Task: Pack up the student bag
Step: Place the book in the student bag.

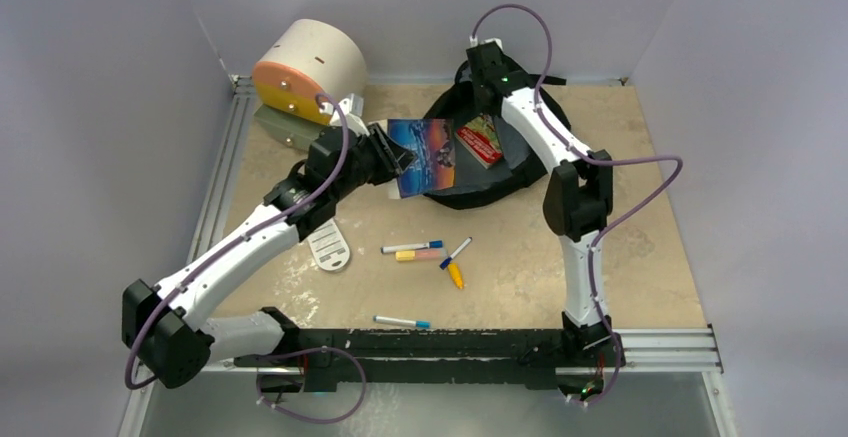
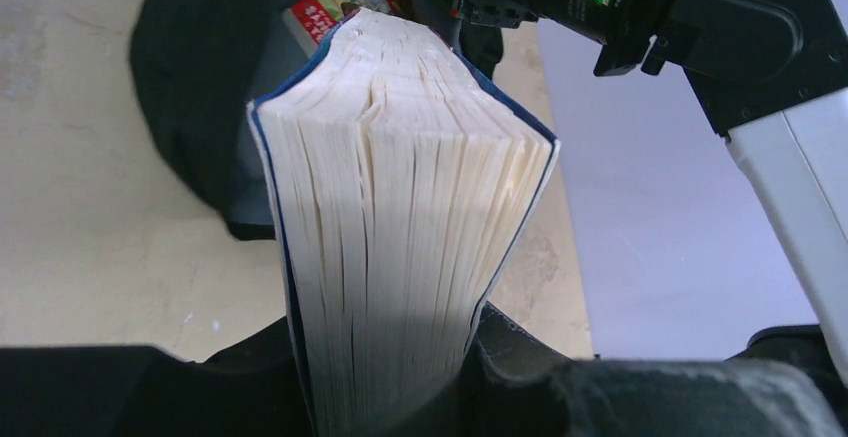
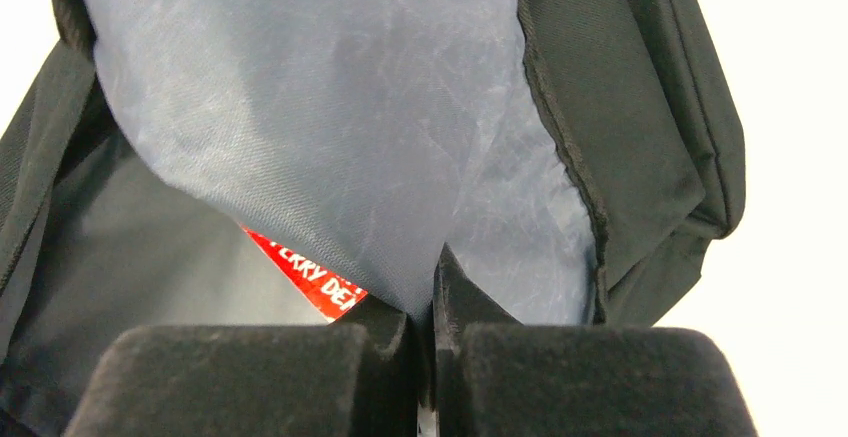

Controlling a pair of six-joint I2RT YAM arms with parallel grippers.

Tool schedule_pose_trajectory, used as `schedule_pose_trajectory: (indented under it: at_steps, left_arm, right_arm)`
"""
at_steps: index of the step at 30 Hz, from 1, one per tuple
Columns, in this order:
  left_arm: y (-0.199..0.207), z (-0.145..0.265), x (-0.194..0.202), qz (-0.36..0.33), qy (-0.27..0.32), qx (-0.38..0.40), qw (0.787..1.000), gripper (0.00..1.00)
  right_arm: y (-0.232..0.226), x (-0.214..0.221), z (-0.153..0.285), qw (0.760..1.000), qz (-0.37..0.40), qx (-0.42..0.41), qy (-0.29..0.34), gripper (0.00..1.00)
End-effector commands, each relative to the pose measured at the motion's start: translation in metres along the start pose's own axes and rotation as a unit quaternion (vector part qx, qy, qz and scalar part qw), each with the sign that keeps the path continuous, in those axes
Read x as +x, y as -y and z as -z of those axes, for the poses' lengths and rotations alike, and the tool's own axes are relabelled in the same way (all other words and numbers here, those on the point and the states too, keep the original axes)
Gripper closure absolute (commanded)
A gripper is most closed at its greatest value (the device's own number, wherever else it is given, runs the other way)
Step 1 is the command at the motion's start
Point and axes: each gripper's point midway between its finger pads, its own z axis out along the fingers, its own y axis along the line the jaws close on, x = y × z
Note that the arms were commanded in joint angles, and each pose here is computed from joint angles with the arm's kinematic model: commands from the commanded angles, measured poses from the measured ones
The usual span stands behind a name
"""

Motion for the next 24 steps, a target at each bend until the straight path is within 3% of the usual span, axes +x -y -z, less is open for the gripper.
schedule_pose_trajectory:
  at_steps: [1,9,24]
  left_arm:
    - [0.077,0.002,-0.067,0.063,0.116,0.145,0.981,1.00]
    - [0.056,-0.047,-0.081,0.146,0.142,0.145,0.968,1.00]
    - [0.041,-0.136,-0.054,0.278,0.074,0.161,0.944,1.00]
  right_arm:
    - [-0.017,-0.022,0.016,0.997,-0.059,-0.037,0.013,1.00]
    - [-0.014,-0.034,0.027,0.994,-0.090,-0.041,0.037,1.00]
    - [-0.009,-0.041,0.041,0.987,-0.142,-0.057,0.038,1.00]
